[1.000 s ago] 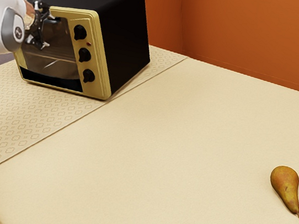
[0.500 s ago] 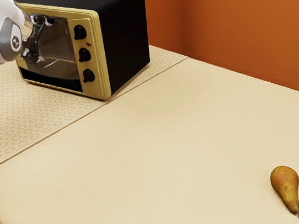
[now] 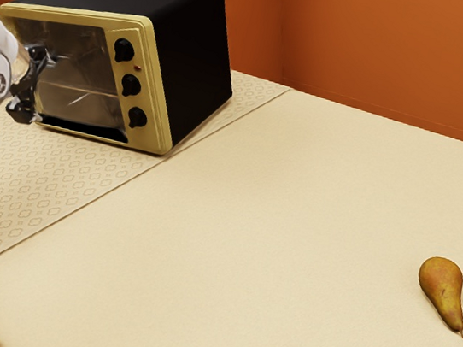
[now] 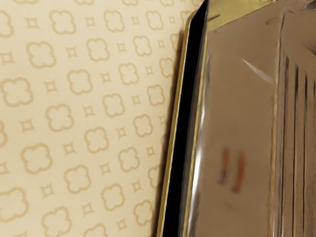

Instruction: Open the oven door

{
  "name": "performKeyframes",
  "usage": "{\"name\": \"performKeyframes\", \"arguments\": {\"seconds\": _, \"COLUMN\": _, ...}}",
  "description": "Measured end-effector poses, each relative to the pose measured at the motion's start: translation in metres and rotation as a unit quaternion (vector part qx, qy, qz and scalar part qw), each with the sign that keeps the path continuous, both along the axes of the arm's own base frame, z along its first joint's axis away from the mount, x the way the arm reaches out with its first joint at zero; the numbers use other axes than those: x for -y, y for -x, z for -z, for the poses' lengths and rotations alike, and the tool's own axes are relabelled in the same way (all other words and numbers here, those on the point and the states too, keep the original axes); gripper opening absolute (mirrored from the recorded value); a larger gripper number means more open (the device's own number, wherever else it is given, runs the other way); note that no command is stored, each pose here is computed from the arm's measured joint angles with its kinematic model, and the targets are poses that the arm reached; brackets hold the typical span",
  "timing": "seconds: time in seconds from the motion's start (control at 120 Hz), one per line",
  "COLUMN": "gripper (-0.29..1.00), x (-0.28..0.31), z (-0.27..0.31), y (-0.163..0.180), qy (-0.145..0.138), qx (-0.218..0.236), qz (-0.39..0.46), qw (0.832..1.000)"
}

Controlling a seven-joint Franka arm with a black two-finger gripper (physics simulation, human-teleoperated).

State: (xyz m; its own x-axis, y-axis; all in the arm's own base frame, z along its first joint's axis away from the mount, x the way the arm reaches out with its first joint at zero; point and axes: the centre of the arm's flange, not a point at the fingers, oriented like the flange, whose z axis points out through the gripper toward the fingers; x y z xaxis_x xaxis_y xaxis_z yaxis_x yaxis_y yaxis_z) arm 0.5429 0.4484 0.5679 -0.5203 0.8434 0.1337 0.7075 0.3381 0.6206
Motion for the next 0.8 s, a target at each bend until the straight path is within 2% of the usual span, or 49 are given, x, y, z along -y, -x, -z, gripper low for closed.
{"name": "performKeyframes", "arguments": {"seconds": 0.125, "gripper": 0.7, "x": 0.0, "z": 0.018, "y": 0.017, "qy": -0.002, "qx": -0.03, "qz": -0.008, "qw": 1.0}}
{"name": "performKeyframes", "arguments": {"seconds": 0.358, "gripper": 0.7, "x": 0.001, "z": 0.05, "y": 0.037, "qy": 0.021, "qx": -0.054, "qz": -0.025, "qw": 0.998}}
{"name": "performKeyframes", "arguments": {"seconds": 0.533, "gripper": 0.7, "x": 0.009, "z": 0.067, "y": 0.06, "qy": 0.02, "qx": -0.084, "qz": -0.03, "qw": 0.996}}
{"name": "performKeyframes", "arguments": {"seconds": 0.617, "gripper": 0.7, "x": 0.024, "z": 0.067, "y": 0.089, "qy": 0.039, "qx": -0.081, "qz": -0.04, "qw": 0.995}}
{"name": "performKeyframes", "arguments": {"seconds": 0.7, "gripper": 0.69, "x": 0.018, "z": 0.057, "y": 0.147, "qy": 0.051, "qx": -0.063, "qz": -0.08, "qw": 0.994}}
{"name": "performKeyframes", "arguments": {"seconds": 0.758, "gripper": 0.69, "x": 0.007, "z": 0.035, "y": 0.182, "qy": 0.049, "qx": -0.044, "qz": -0.111, "qw": 0.992}}
{"name": "performKeyframes", "arguments": {"seconds": 0.783, "gripper": 0.69, "x": 0.015, "z": 0.013, "y": 0.187, "qy": 0.048, "qx": -0.034, "qz": -0.113, "qw": 0.992}}
{"name": "performKeyframes", "arguments": {"seconds": 0.8, "gripper": 0.7, "x": 0.03, "z": -0.006, "y": 0.179, "qy": 0.049, "qx": -0.029, "qz": -0.102, "qw": 0.993}}
